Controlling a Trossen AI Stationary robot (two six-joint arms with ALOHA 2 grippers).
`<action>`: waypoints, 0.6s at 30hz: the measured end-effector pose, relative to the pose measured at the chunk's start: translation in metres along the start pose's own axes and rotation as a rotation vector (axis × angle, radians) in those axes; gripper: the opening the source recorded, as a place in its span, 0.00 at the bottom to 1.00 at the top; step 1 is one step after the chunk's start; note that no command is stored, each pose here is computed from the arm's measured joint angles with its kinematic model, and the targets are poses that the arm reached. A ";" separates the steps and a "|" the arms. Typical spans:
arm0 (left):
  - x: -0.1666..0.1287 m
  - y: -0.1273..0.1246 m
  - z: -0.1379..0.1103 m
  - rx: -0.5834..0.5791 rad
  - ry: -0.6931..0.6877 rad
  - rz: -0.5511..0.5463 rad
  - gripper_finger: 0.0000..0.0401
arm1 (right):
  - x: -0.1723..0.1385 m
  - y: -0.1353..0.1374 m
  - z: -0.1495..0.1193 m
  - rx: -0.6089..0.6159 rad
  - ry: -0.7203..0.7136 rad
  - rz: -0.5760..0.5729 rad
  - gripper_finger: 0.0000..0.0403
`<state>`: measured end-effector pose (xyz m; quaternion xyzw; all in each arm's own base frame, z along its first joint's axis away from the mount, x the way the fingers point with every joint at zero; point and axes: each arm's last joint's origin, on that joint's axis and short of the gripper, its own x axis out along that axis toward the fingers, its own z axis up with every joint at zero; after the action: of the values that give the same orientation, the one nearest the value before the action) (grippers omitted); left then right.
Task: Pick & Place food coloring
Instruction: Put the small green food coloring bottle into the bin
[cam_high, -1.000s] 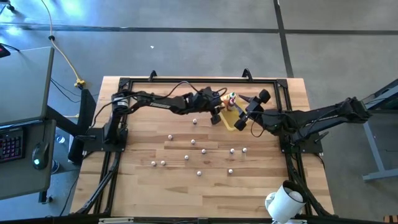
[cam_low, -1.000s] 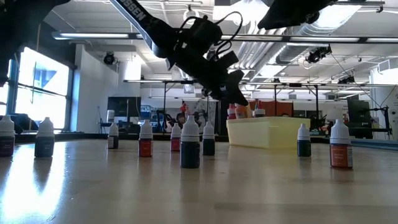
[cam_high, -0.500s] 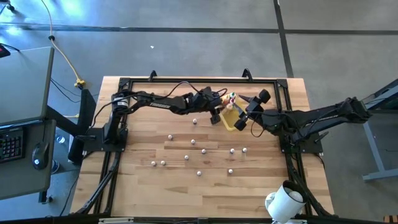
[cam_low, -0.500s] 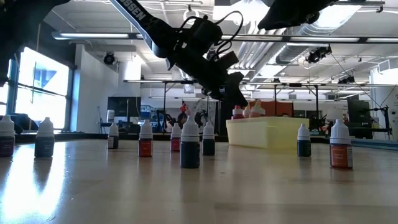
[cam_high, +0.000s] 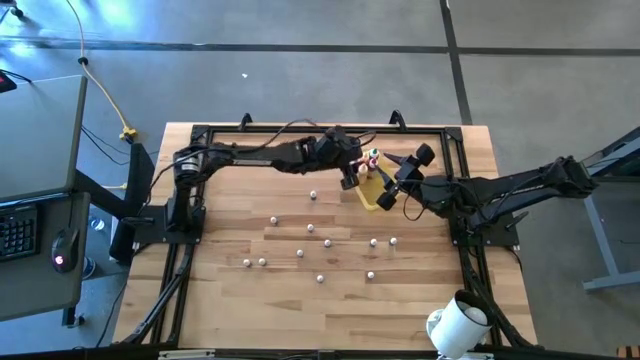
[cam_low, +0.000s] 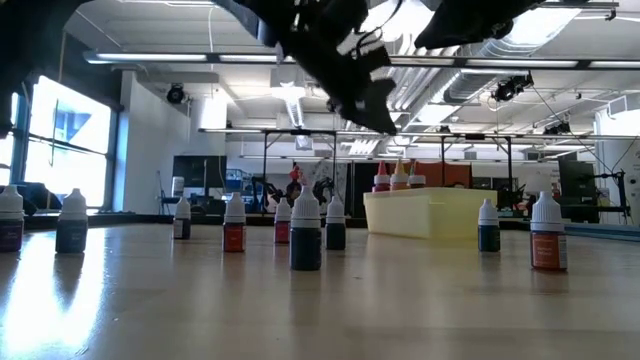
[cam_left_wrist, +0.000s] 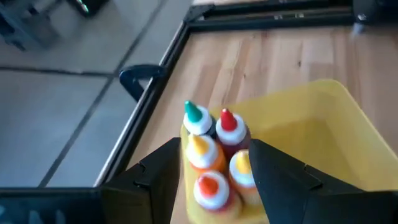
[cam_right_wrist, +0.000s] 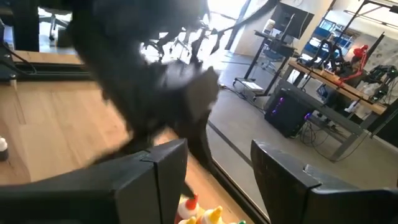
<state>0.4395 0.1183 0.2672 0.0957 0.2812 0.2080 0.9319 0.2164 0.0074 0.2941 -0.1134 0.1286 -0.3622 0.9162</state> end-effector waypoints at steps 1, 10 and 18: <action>-0.007 0.004 0.007 0.006 0.029 -0.005 0.46 | 0.000 0.000 0.000 -0.003 0.002 0.003 0.43; -0.109 0.038 0.037 0.079 0.460 -0.032 0.41 | 0.000 0.009 -0.009 0.062 0.060 0.230 0.43; -0.195 0.054 0.018 -0.024 0.759 -0.068 0.26 | 0.013 0.035 -0.018 0.062 0.143 0.408 0.39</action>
<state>0.2843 0.0795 0.3922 -0.0085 0.6069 0.2010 0.7689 0.2423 0.0212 0.2642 -0.0307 0.2021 -0.1800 0.9622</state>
